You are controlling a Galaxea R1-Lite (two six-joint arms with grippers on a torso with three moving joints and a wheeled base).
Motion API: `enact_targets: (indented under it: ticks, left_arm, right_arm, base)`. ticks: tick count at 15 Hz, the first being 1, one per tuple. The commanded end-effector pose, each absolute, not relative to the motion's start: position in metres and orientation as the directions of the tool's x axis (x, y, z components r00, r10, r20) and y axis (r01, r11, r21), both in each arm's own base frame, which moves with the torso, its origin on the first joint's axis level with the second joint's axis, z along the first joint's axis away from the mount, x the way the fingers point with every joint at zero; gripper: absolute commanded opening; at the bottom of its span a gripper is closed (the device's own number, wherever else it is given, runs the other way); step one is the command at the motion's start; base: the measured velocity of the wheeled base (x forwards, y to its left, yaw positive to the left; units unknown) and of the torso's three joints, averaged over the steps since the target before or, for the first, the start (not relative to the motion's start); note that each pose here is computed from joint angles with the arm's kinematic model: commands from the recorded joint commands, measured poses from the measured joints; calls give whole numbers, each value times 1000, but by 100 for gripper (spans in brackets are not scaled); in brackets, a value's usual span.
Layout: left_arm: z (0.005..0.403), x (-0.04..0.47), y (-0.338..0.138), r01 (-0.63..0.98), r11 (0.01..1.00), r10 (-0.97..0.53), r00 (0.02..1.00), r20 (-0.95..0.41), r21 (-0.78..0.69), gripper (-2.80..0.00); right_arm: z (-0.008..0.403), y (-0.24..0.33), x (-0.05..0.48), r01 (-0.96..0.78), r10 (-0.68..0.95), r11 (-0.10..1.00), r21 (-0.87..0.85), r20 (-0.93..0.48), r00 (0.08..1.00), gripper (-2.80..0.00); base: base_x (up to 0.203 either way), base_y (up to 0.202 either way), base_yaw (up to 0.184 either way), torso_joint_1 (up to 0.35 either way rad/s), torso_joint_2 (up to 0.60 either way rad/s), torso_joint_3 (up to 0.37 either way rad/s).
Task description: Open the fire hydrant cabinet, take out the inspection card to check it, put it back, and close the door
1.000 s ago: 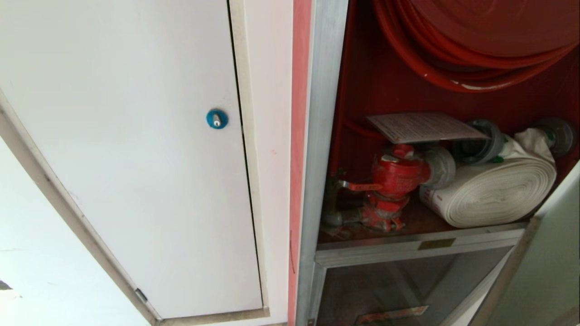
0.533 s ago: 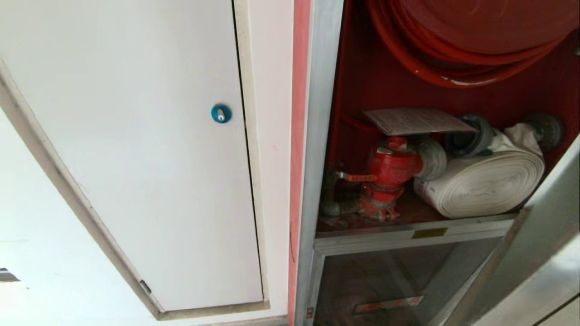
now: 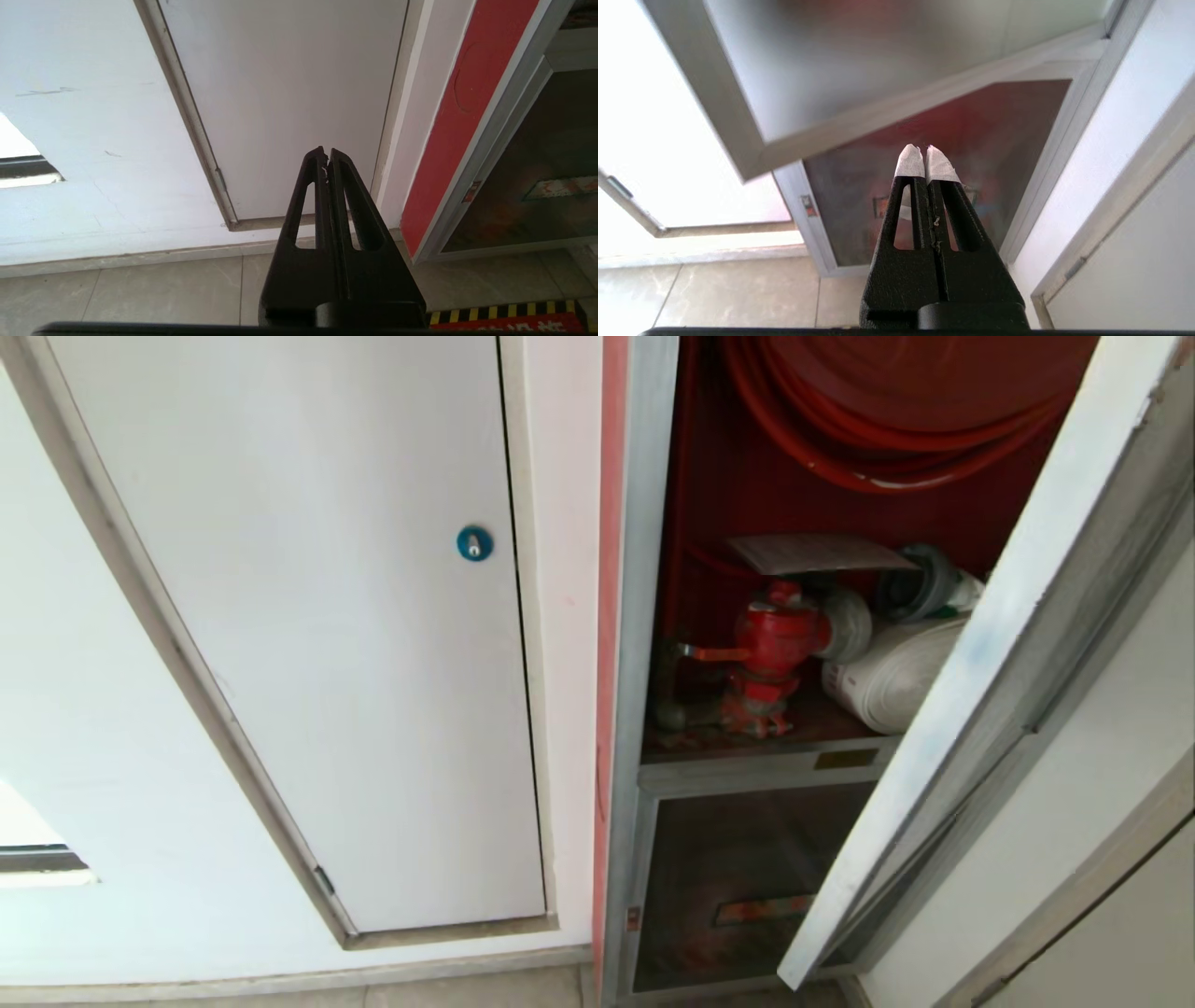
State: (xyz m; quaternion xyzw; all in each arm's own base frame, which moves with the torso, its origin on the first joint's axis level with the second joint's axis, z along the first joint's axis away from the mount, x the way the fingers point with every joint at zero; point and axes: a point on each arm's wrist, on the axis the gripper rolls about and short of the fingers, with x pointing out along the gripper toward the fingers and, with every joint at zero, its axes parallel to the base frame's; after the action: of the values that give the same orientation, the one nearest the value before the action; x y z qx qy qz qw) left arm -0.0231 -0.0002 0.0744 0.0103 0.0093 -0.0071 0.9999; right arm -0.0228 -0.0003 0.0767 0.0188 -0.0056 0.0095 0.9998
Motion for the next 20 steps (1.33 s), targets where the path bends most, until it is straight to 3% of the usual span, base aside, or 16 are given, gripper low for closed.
enact_targets:
  ticks: [1,12,20]
  left_arm:
    - [74,-23,0,14,1000,-14,1000,-17,21,-280]
    - [74,-23,0,14,1000,-14,1000,-17,21,-280]
    - [74,-23,0,14,1000,-14,1000,-17,21,-280]
  right_arm:
    - [76,0,-22,-20,20,999,38,8,1000,-280]
    - [76,0,-22,-20,20,999,35,8,1000,-280]
    - [76,0,-22,-20,20,999,32,8,1000,-280]
  base:
    - [-197,0,6,2,-1,4]
    - [-190,0,0,0,2,2]
    - [0,0,0,5,1,-2]
